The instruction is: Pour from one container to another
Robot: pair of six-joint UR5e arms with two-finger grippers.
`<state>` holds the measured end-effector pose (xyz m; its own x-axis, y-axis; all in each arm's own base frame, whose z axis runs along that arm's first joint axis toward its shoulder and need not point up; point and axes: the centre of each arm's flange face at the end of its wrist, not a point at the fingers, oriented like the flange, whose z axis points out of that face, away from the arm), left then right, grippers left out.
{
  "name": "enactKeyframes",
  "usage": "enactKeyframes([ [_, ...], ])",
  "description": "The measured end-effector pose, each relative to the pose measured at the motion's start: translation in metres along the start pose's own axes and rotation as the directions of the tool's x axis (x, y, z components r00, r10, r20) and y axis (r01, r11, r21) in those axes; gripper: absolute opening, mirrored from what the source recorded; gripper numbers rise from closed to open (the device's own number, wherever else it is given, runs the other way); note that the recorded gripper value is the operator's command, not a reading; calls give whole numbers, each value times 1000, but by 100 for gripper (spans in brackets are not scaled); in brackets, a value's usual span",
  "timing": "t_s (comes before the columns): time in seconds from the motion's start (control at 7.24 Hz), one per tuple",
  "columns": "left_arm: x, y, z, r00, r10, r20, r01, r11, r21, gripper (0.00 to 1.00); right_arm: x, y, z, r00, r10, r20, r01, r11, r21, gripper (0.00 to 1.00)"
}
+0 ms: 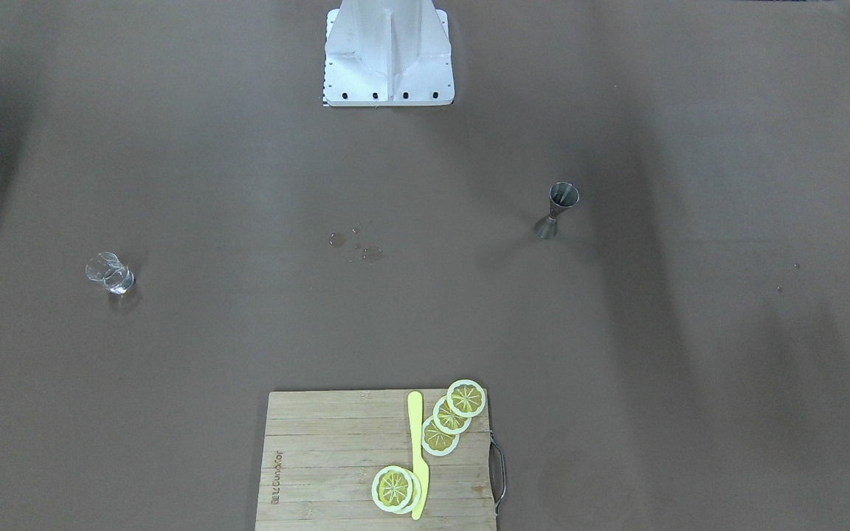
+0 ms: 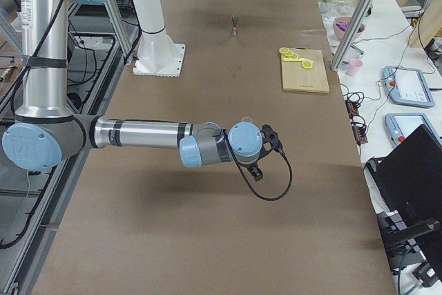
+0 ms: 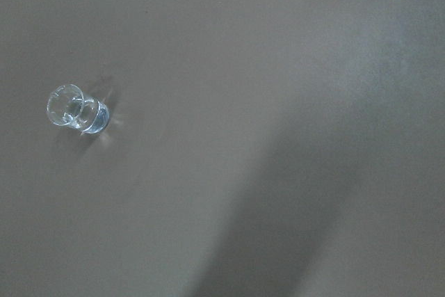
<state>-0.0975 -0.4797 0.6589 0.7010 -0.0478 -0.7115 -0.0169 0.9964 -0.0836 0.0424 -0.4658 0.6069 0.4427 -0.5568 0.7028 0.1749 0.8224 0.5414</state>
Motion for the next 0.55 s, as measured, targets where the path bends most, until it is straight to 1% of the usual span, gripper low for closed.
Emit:
enactKeyframes([
  [0.28,3,-1,-3,1000,6,1,-6,1000,6,98,-12,-8,4,997,-33,67,31,999,31,100],
  [0.55,25,-3,-16,999,45,1,-45,999,29,98,-36,-25,12,989,-74,128,70,997,36,99],
])
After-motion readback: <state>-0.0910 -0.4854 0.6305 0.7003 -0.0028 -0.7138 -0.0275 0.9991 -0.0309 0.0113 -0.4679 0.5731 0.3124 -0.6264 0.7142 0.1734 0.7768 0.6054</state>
